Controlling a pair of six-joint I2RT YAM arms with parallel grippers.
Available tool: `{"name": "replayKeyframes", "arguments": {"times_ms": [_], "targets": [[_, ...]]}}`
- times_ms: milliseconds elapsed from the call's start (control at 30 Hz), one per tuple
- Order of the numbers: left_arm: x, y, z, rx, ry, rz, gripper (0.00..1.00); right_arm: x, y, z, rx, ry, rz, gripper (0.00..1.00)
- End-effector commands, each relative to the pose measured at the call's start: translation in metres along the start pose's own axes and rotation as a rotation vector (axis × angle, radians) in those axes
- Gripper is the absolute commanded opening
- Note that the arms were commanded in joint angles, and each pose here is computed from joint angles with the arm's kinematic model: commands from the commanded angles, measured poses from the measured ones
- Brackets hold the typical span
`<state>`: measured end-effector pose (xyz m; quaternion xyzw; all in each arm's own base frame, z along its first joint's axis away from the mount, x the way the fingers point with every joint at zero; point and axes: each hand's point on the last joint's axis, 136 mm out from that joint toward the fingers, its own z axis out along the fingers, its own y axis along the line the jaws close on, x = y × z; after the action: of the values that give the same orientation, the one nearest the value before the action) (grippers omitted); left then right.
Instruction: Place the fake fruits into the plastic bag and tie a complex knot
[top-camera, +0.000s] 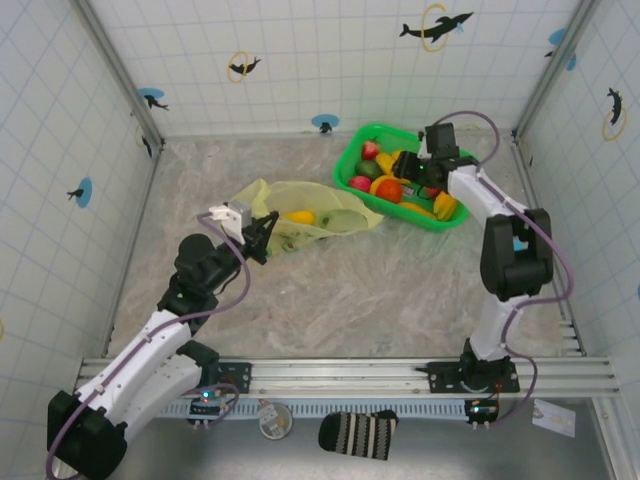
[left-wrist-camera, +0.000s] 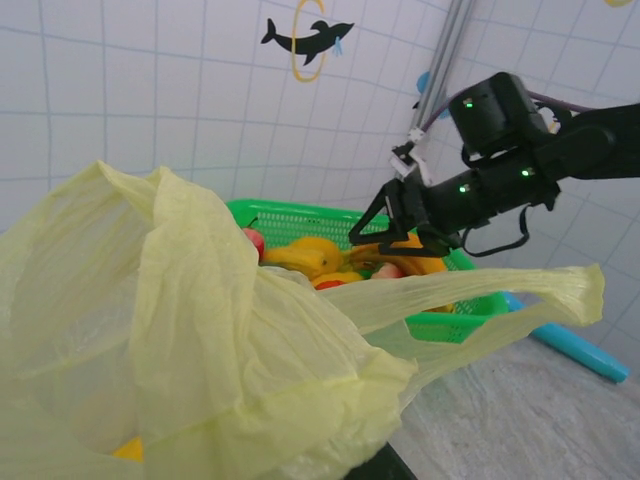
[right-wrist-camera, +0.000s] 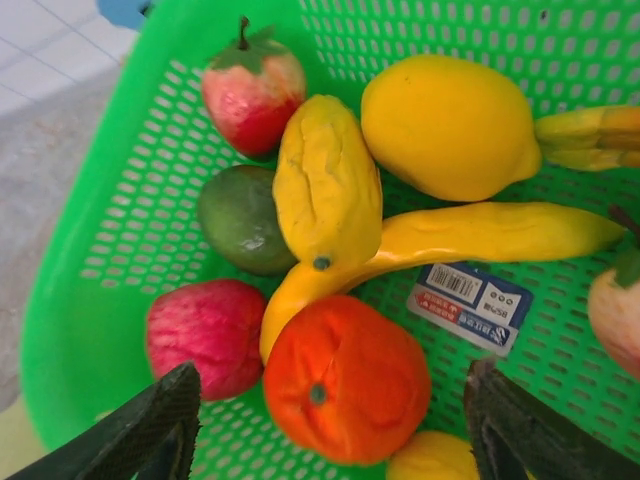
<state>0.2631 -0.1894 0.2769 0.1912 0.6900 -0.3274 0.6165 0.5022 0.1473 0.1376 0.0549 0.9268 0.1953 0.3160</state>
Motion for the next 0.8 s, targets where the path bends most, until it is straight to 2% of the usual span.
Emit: {"name": "replayKeyframes", "arguments": {"times_ms": [0, 200, 400, 600, 767], "targets": [[-0.004, 0.004, -0.003, -0.022, -0.015, 0.017, 0.0, 0.001, 0.011, 0.018, 0.034, 0.062, -0.046, 0.75], [-0.008, 0.005, -0.006, -0.033, -0.029, 0.03, 0.0, 0.034, 0.004, 0.059, 0.117, 0.214, -0.085, 0.79], [-0.012, 0.004, -0.009, -0.033, -0.042, 0.037, 0.0, 0.069, -0.005, 0.067, 0.161, 0.259, -0.101, 0.79], [-0.015, 0.007, -0.011, -0.054, -0.052, 0.046, 0.0, 0.095, -0.016, 0.058, 0.173, 0.273, -0.081, 0.68], [-0.019, 0.012, -0.014, -0.089, -0.068, 0.048, 0.0, 0.114, -0.015, 0.034, 0.142, 0.244, -0.025, 0.59]]}}
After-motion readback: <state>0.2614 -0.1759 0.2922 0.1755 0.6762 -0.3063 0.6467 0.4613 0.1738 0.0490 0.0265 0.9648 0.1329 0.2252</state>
